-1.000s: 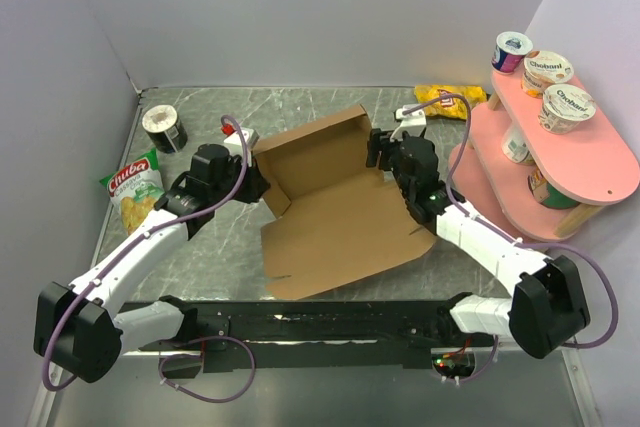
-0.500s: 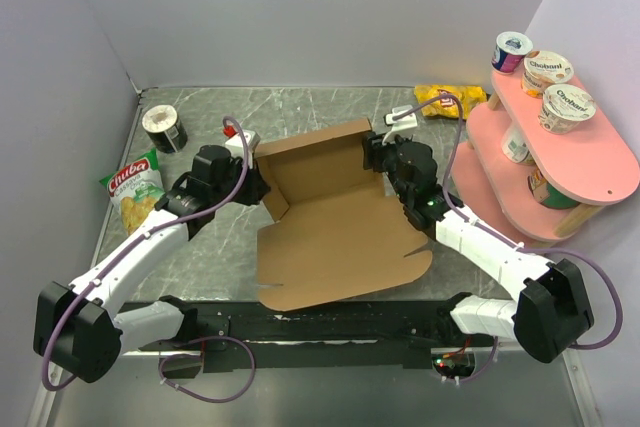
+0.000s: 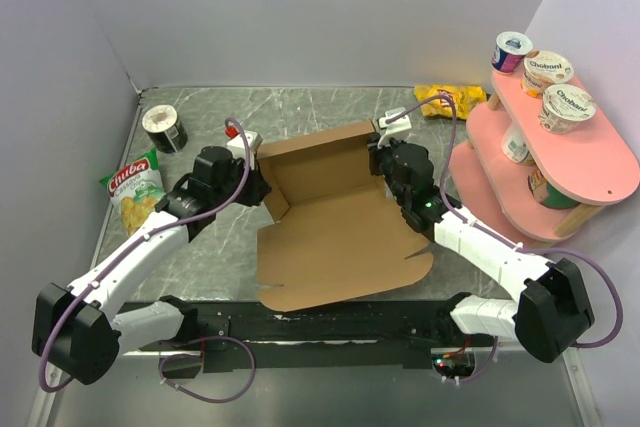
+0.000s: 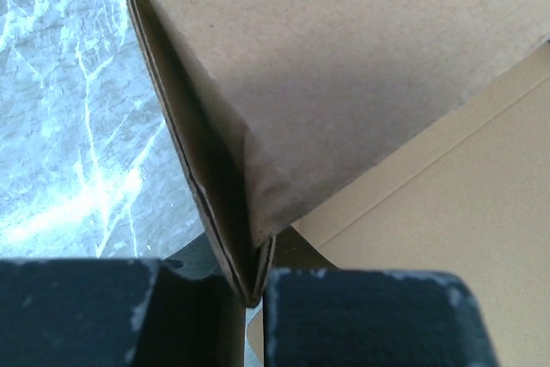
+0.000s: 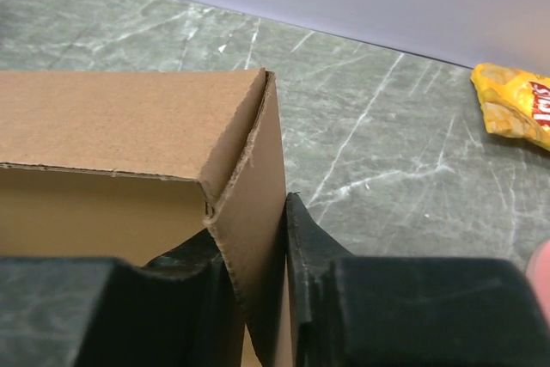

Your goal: Fold the paper box

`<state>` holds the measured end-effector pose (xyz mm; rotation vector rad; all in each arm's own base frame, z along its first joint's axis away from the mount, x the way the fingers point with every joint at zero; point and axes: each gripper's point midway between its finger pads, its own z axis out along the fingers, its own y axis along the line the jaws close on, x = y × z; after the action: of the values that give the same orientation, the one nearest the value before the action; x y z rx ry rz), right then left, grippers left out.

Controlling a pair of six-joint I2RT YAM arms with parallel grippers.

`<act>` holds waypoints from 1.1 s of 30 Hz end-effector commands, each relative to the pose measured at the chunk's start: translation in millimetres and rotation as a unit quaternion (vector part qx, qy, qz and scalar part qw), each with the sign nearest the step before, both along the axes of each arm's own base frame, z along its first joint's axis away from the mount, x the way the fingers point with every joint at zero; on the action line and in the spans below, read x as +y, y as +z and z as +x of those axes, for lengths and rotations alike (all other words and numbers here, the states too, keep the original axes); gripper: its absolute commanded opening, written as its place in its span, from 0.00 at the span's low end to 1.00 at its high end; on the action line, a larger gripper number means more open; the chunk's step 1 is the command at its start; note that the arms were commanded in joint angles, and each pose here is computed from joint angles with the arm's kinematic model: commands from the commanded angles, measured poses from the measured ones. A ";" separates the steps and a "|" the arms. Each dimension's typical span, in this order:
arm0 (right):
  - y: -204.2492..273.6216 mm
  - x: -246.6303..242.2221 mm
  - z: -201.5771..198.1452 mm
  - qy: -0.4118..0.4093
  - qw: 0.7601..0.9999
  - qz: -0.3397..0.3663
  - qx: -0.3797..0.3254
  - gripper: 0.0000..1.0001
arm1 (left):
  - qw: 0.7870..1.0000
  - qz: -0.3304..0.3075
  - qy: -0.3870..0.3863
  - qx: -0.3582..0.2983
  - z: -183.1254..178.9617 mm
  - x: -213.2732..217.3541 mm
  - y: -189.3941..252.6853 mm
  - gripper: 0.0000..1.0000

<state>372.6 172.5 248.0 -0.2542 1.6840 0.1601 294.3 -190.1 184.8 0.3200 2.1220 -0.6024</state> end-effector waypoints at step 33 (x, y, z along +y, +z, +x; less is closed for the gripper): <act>37.3 36.6 -109.8 0.225 0.967 0.101 0.059 1.00 | 0.980 -0.022 0.077 0.182 51.5 9.2 -74.2 0.09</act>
<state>298.7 175.5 267.3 -0.3376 1.7413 0.4253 336.2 -175.4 108.8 0.0529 2.4224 -0.6040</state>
